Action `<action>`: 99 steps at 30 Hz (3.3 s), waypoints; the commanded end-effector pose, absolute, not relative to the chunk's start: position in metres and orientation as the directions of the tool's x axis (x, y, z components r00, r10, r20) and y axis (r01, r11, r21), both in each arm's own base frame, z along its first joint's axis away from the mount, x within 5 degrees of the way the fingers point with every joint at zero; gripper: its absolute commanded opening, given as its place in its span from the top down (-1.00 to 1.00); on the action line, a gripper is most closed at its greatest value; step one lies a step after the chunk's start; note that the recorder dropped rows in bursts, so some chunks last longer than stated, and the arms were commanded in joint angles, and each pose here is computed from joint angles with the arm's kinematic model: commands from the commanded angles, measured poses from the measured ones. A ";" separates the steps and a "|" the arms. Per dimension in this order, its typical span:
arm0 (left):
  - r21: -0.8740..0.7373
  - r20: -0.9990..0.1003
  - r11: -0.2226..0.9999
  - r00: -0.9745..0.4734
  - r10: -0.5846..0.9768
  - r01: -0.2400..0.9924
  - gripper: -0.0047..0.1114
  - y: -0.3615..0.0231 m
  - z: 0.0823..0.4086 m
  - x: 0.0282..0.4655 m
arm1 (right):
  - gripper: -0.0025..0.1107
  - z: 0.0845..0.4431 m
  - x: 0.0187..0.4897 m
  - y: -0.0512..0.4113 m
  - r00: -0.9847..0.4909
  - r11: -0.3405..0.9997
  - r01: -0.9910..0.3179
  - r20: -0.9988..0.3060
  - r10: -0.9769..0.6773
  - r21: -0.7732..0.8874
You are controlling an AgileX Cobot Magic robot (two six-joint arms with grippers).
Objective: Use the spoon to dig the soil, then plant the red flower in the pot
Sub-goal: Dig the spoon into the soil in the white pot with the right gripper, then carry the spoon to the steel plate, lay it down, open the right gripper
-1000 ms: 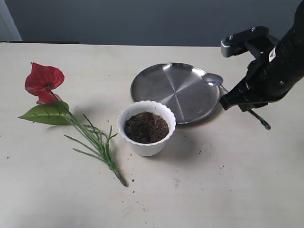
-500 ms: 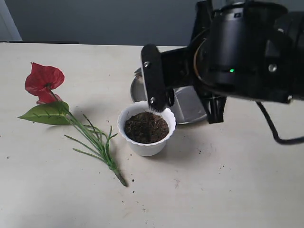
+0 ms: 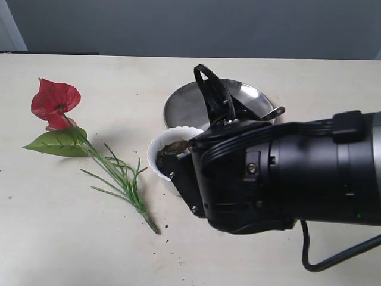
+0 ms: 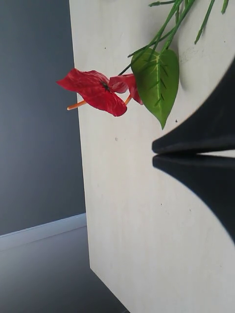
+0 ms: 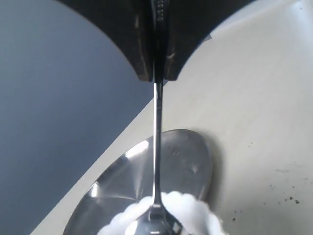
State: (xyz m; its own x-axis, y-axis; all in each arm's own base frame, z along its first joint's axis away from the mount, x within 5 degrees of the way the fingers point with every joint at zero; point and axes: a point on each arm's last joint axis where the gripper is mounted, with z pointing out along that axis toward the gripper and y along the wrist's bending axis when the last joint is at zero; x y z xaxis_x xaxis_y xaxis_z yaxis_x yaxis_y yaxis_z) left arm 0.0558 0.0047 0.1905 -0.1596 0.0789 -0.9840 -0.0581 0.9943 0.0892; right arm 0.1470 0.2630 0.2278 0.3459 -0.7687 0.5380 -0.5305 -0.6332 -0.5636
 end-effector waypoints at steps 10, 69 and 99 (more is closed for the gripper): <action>0.080 -0.987 0.995 -0.147 0.072 -0.052 0.91 0.004 0.192 0.055 | 0.97 0.215 0.156 0.270 0.243 -0.627 -0.477 0.593 -0.768 -0.616; 0.080 -0.987 0.995 -0.147 0.072 -0.052 0.91 0.004 0.192 0.055 | 0.97 0.208 0.148 0.265 0.041 -0.330 -0.615 0.389 -0.921 -0.716; 0.080 -0.987 0.995 -0.147 0.072 -0.052 0.91 0.004 0.192 0.055 | 0.97 0.250 0.186 0.231 -0.262 0.231 -0.544 -0.098 -0.960 -0.807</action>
State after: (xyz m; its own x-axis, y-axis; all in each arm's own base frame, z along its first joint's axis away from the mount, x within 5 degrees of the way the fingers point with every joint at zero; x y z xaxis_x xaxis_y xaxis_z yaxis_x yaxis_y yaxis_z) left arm 0.0558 0.0047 0.1905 -0.1596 0.0789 -0.9840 -0.0581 0.9943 0.0892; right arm 0.1694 0.2435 0.2420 -0.1884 -0.9817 0.0268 -0.5668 0.0864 -0.8193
